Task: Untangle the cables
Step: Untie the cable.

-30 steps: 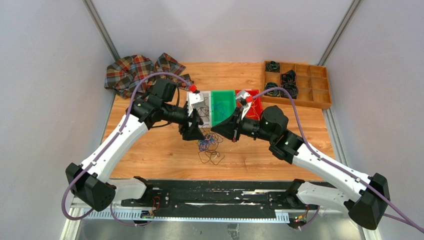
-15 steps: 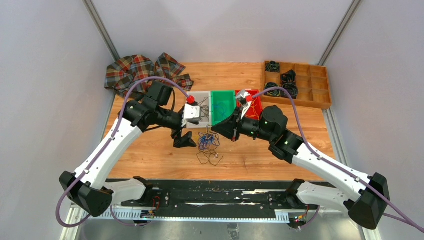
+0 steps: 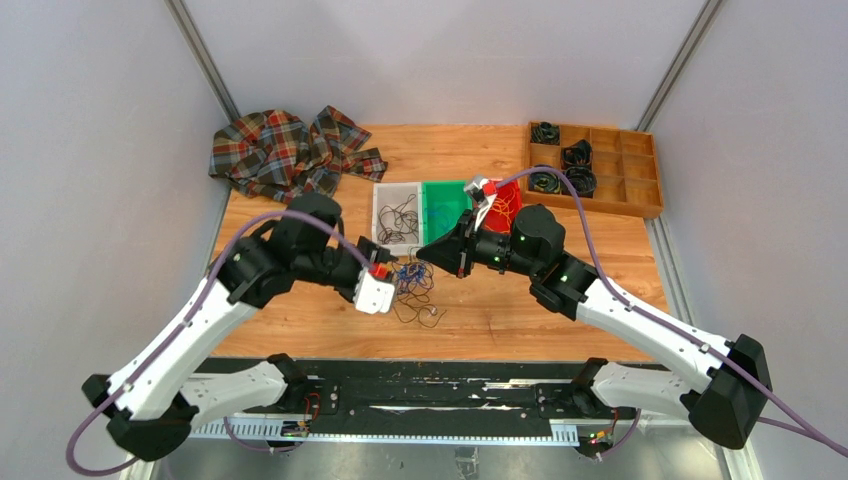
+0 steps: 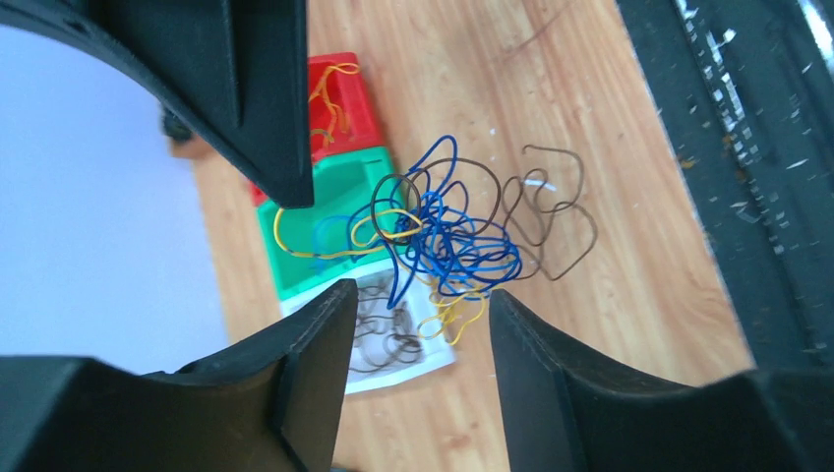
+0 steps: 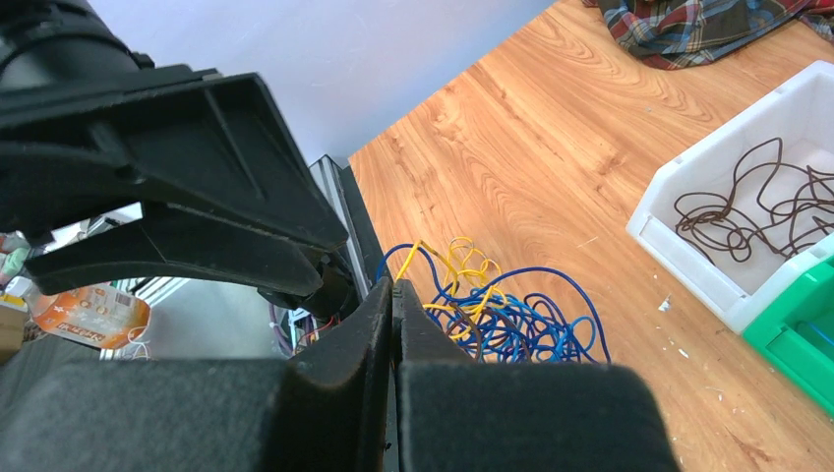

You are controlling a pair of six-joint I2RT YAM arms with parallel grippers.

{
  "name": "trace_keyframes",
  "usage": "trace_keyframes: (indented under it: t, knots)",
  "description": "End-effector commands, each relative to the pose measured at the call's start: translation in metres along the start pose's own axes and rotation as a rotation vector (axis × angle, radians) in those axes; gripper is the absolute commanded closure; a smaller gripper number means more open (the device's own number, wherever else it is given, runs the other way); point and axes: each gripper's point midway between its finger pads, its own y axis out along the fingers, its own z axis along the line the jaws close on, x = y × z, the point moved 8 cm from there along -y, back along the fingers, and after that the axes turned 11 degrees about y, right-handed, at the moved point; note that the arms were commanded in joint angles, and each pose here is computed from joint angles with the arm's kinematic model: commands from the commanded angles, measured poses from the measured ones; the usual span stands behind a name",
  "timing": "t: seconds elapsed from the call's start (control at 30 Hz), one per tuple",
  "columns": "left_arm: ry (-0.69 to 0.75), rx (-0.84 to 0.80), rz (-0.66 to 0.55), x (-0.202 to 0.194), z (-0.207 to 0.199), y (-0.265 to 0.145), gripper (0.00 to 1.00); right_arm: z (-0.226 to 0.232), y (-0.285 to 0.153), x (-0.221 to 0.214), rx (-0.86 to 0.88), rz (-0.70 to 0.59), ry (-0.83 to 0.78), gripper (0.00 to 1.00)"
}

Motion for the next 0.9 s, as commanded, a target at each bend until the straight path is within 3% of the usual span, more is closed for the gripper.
trace_keyframes:
  t: [0.0,0.3,0.6,0.87]
  knots:
    - [0.251,0.078,0.031,-0.001,-0.003,0.001,0.45,0.013,0.000,0.020,0.043,-0.050,-0.007,0.99]
    - [0.542,0.258,0.103,-0.006,-0.002,0.008,0.50,0.016,-0.003,0.019,0.056,-0.029,-0.006,0.99]
    - [0.586,0.372,0.102,-0.003,0.009,0.009,0.57,0.016,-0.002,0.017,0.063,-0.010,-0.002,0.99]
    - [0.586,0.264,0.100,-0.009,-0.006,0.017,0.65,0.018,-0.003,0.018,0.067,-0.012,-0.003,0.99]
